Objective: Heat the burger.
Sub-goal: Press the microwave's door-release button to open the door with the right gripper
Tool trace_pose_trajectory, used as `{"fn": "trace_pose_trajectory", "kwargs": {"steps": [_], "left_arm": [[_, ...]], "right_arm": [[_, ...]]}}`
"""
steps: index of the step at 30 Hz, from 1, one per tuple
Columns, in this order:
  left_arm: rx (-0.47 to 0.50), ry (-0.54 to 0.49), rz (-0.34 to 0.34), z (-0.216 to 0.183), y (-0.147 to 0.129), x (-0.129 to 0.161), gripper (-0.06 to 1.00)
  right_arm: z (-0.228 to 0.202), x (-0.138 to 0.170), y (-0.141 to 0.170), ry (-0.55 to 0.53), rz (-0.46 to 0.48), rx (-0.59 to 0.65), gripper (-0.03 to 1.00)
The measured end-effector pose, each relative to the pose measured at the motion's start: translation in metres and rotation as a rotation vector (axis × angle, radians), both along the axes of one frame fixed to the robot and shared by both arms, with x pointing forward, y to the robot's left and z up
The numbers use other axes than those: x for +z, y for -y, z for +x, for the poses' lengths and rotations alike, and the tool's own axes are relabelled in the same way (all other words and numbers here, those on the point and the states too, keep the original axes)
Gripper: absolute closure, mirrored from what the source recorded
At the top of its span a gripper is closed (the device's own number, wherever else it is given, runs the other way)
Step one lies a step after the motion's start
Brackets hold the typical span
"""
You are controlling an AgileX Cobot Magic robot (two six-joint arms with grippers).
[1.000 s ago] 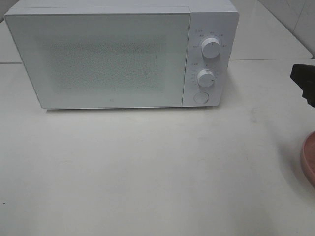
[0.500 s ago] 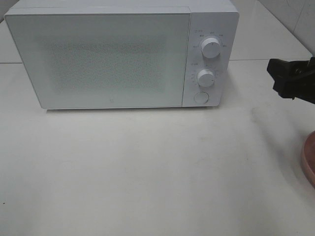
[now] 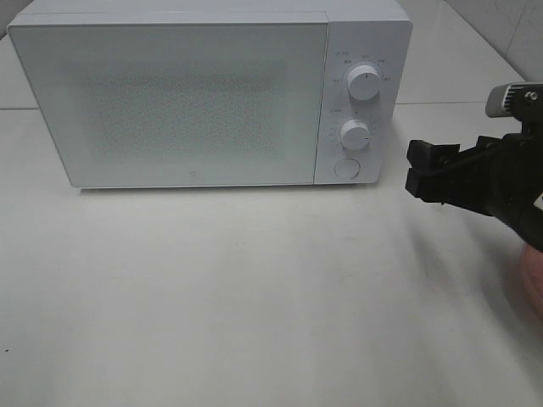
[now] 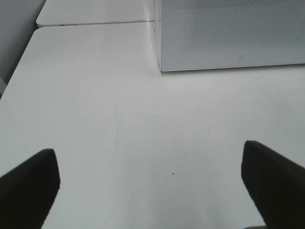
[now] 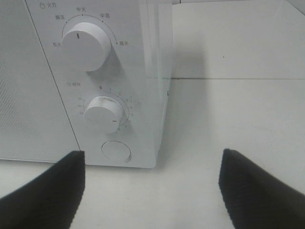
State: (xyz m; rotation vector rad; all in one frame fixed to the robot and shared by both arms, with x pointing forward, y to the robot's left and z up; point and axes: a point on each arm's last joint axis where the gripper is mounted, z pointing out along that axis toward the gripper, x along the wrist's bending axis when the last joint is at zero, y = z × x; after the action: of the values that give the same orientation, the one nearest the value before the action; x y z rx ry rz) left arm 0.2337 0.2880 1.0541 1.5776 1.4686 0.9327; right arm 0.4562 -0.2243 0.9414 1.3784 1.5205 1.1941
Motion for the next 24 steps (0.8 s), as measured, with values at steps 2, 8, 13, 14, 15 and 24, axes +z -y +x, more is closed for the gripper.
{"fn": "trace_pose_trajectory", "kwargs": {"steps": [2,8,13,14,15,24], "left_arm": [[0.000,0.000,0.000,0.000,0.000,0.000,-0.03],[0.000,0.000,0.000,0.000,0.000,0.000,-0.03],[0.000,0.000,0.000,0.000,0.000,0.000,-0.03],[0.000,0.000,0.000,0.000,0.000,0.000,-0.03],[0.000,0.000,0.000,0.000,0.000,0.000,-0.03],[0.000,0.000,0.000,0.000,0.000,0.000,-0.03]], "right_arm": [[-0.002,-0.005,-0.008,0.008,0.007,-0.032,0.22],[-0.006,-0.017,-0.022,0.038,0.002,-0.090,0.22],[-0.015,-0.031,-0.036,0.011,-0.025,-0.087,0.22],[-0.015,-0.031,-0.036,0.011,-0.025,-0.087,0.22],[-0.016,-0.034,-0.038,-0.001,-0.032,-0.083,0.22],[-0.023,-0.047,-0.046,-0.046,-0.063,-0.081,0.22]]}}
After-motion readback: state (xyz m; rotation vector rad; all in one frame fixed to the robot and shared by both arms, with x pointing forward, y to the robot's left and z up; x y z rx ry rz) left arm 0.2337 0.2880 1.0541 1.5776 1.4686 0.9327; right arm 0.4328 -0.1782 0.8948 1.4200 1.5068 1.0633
